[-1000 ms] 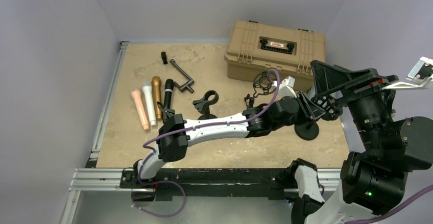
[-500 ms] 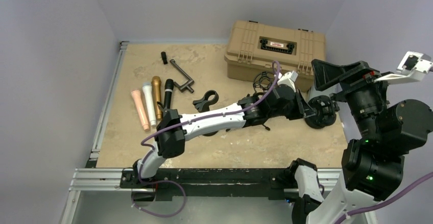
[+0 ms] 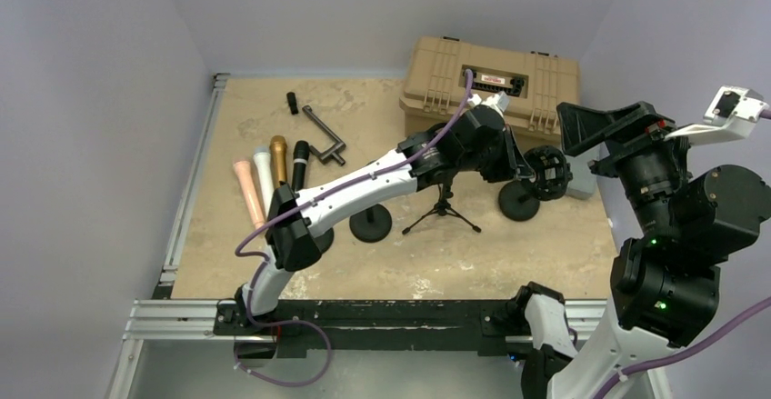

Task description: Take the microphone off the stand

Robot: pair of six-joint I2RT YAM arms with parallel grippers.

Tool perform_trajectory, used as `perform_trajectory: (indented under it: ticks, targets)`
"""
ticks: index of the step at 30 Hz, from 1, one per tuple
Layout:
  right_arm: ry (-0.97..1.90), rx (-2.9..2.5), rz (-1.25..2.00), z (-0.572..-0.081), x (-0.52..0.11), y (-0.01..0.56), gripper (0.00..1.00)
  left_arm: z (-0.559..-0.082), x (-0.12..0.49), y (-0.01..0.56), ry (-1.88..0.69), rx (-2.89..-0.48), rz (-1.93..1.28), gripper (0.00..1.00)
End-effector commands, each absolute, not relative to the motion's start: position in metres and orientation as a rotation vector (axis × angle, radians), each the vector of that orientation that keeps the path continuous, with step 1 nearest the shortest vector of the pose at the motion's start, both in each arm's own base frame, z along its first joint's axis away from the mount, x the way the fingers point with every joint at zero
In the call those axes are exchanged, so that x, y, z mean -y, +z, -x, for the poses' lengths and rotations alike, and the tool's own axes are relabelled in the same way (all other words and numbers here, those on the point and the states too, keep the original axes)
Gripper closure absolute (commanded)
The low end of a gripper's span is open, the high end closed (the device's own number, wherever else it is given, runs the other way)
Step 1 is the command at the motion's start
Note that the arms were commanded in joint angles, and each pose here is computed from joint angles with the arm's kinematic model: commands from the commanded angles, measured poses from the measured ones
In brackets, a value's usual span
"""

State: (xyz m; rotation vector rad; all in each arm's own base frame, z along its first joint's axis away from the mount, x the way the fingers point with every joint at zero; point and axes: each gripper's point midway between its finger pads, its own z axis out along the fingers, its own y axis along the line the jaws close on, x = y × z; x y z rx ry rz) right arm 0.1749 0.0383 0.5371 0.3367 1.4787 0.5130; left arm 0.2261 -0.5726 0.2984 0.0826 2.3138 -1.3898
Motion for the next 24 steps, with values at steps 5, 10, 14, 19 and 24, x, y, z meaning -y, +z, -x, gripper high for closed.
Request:
perform_trajectory:
  ticks: [5, 10, 14, 19, 24]
  targets:
    - [0.489, -1.476, -0.337, -0.186, -0.031, 0.538, 0.13, -0.230, 0.547, 0.361, -1.480, -2.267, -0.062, 1.00]
    - [0.475, -1.528, -0.372, -0.198, -0.022, 0.518, 0.14, -0.234, 0.542, 0.356, -1.475, -2.277, 0.004, 1.00]
    - [0.441, -1.580, -0.400, -0.211, -0.011, 0.497, 0.16, -0.244, 0.541, 0.344, -1.477, -2.292, 0.028, 1.00]
    - [0.323, -1.654, -0.471, -0.236, 0.019, 0.458, 0.16, -0.257, 0.541, 0.335, -1.485, -2.294, 0.049, 0.90]
    - [0.199, -1.776, -0.527, -0.267, 0.050, 0.405, 0.14, -0.266, 0.538, 0.337, -1.473, -2.267, 0.037, 0.68]
